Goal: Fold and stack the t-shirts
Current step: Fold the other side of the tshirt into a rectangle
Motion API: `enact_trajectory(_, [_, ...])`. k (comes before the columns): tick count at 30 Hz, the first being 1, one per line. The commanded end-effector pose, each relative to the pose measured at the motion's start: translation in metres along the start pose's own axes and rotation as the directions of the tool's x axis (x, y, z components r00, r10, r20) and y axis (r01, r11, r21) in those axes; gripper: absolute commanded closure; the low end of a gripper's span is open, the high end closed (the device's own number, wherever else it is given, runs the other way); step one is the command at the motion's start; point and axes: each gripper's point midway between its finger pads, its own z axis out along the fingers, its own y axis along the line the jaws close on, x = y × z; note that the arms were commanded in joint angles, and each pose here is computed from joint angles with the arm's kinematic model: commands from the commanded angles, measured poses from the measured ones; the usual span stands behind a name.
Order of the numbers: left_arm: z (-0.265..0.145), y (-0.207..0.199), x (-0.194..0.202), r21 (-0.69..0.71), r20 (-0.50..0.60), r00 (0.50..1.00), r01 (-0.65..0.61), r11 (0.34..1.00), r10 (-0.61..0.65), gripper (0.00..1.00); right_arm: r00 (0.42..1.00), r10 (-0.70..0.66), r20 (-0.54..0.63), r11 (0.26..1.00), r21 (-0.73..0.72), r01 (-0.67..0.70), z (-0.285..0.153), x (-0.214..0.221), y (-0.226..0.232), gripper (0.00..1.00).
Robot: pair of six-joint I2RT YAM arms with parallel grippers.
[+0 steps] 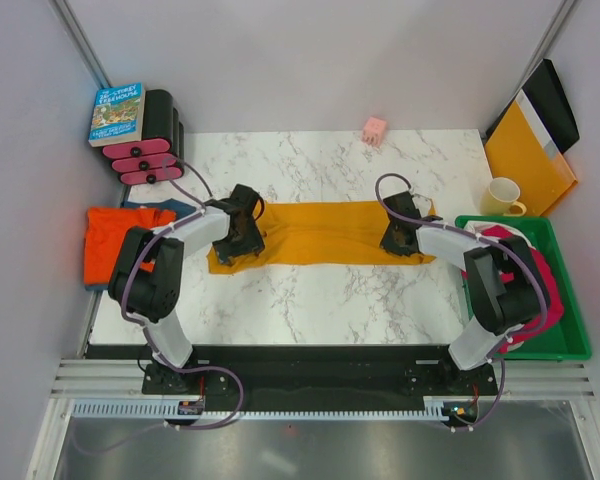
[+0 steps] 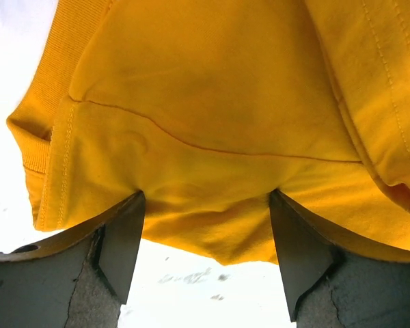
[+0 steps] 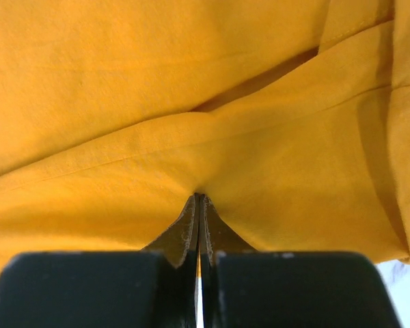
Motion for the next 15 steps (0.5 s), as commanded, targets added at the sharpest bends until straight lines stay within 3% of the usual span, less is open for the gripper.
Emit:
enact_trajectory(1, [-0.012, 0.042, 0.037, -0.106, -0.077, 0.997, 0.005, 0.994, -0.013, 0.2, 0.988, -0.019, -0.152, 0.999, 0.033, 0.025, -0.018, 0.056, -0.023, 1.0])
enact_trajectory(6, [-0.022, 0.057, 0.043, -0.118, -0.057, 0.998, 0.007, 0.993, -0.014, 0.18, 0.988, -0.025, -0.15, 1.0, 0.011, 0.027, -0.034, 0.066, -0.025, 0.99])
enact_trajectory(9, [-0.032, 0.055, 0.034, -0.096, -0.023, 1.0, 0.006, 0.995, -0.008, 0.16, 0.992, -0.076, -0.101, 0.997, -0.039, 0.072, -0.043, 0.051, -0.013, 0.94])
enact_trajectory(10, [-0.038, 0.052, 0.03, -0.08, -0.004, 1.0, 0.012, 0.997, -0.012, 0.13, 0.994, -0.094, -0.057, 0.992, -0.09, 0.088, -0.051, 0.035, 0.003, 0.89])
enact_trajectory(11, [-0.051, 0.048, 0.02, -0.039, 0.044, 0.999, 0.028, 0.999, -0.026, 0.1, 0.994, -0.108, 0.0, 0.983, -0.149, 0.107, -0.064, 0.02, 0.02, 0.74])
enact_trajectory(14, [-0.086, 0.035, -0.006, 0.097, 0.178, 0.982, 0.05, 0.994, -0.066, 0.01, 0.972, -0.198, 0.126, 0.937, -0.266, 0.226, -0.099, -0.013, 0.064, 0.49])
enact_trajectory(15, [-0.093, 0.033, -0.008, 0.127, 0.198, 0.978, 0.039, 0.991, -0.064, 0.01, 0.963, -0.224, 0.148, 0.907, -0.33, 0.262, -0.112, -0.021, 0.083, 0.45])
